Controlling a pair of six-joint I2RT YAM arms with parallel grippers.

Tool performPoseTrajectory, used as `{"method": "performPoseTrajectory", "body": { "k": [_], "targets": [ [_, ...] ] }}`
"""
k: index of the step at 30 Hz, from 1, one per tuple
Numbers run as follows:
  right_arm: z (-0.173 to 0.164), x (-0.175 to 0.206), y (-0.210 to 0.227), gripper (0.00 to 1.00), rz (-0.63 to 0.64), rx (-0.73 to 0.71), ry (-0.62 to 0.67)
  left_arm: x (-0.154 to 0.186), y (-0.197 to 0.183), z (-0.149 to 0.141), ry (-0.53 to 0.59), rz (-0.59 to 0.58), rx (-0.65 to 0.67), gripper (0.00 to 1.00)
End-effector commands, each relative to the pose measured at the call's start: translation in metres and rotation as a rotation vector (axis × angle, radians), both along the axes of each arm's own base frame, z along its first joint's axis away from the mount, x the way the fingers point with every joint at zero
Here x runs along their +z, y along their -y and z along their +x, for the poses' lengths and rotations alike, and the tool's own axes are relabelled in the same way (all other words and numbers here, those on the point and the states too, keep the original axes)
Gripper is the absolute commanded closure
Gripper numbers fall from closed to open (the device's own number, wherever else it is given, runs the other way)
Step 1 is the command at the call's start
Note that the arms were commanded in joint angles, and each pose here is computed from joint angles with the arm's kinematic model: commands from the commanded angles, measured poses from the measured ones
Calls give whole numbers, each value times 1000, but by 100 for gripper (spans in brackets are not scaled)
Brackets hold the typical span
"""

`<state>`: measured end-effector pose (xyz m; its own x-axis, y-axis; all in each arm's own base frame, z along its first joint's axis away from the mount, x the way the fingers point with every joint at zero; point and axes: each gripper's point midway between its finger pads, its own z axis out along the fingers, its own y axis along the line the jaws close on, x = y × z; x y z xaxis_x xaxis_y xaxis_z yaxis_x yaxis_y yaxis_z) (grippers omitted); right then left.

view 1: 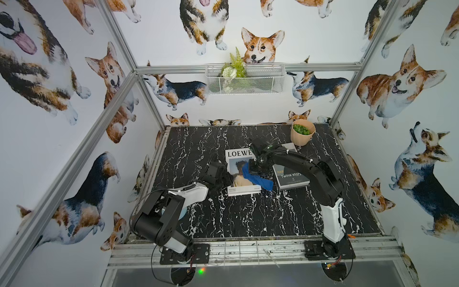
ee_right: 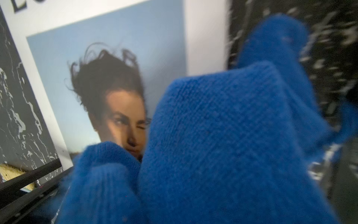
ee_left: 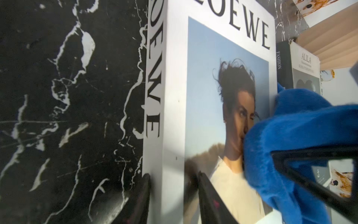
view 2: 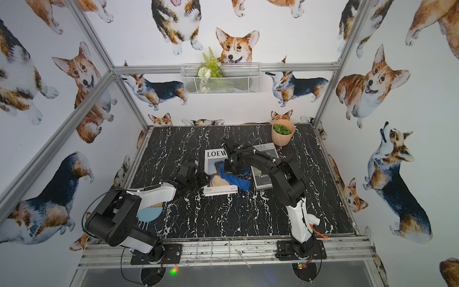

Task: Wipe the cover of the book
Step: Wipe the dirt from the cover of the book.

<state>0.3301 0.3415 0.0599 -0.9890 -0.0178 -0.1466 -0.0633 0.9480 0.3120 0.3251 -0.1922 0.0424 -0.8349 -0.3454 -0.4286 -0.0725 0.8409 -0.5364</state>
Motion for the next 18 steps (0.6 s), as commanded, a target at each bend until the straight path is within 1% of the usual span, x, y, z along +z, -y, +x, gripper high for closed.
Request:
{"method": "performPoseTrajectory", "body": {
  "k": [1,3,6,9,15,18],
  "targets": [
    [-16,-15,-30,100,14,17,-56,-24,-8,-25,-132,55,0,58],
    [-18,-15,-43,100,39,25,-65,-24,-7,-25,-130,58,-1,58],
    [-16,-10,-44,100,37,24,-51,-24,-6,-25,-130,61,2,58],
    [-13,-6,-22,100,-24,33,-21,-25,-7,-25,-132,64,2,58],
    [-15,-15,53,100,-107,-57,-29,-27,-6,-26,-134,65,1,58],
    [-20,-16,70,100,-130,-70,-29,-27,-7,-26,-134,65,1,59]
  ]
}}
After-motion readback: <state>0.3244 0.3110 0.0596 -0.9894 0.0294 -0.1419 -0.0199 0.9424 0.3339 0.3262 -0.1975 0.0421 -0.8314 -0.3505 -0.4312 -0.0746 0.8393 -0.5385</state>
